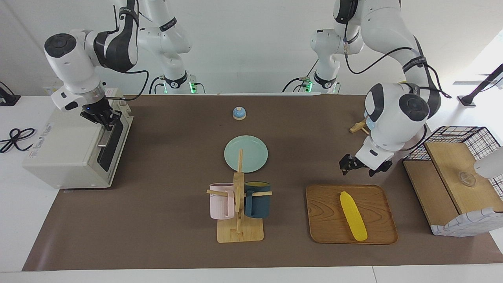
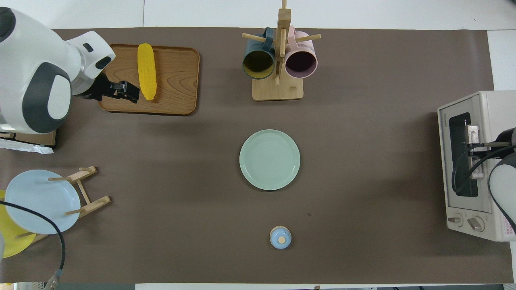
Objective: Put corn in oven
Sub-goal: 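Grasp the yellow corn with the left gripper while the right gripper reaches the oven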
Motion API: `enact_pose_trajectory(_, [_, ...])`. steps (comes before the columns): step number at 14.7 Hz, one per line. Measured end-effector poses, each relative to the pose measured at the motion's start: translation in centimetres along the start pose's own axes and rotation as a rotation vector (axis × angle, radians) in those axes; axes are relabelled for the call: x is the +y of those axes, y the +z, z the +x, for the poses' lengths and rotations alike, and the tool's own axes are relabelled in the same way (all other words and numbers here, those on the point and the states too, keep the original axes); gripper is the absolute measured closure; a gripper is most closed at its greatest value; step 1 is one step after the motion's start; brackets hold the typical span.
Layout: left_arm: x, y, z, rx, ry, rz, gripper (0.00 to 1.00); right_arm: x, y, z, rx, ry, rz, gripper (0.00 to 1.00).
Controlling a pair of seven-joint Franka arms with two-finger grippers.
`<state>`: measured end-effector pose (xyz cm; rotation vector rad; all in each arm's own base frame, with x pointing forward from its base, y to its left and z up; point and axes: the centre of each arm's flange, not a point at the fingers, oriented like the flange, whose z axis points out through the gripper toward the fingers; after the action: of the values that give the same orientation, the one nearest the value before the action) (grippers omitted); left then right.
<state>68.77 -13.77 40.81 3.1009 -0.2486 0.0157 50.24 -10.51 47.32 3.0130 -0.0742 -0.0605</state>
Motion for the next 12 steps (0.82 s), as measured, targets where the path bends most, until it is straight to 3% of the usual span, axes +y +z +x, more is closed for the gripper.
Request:
enact_pose_trajectory(4, [0.2, 4.8, 4.0, 0.051, 0.002, 0.005, 0.0, -0.2, 0.3, 0.1, -0.006, -0.004, 0.001, 0.99])
enact_pose_trajectory(9, [-1.5, 5.7, 6.1, 0.122, -0.015, 0.025, 0.0, -1.0, 0.5, 0.2, -0.01, -0.013, 0.006, 0.99])
enact_pose_trajectory(12, [-2.0, 8.3, 6.9, 0.139, -0.02, 0.028, 0.0, -1.6, 0.7, 0.2, -0.01, -0.018, 0.011, 0.99])
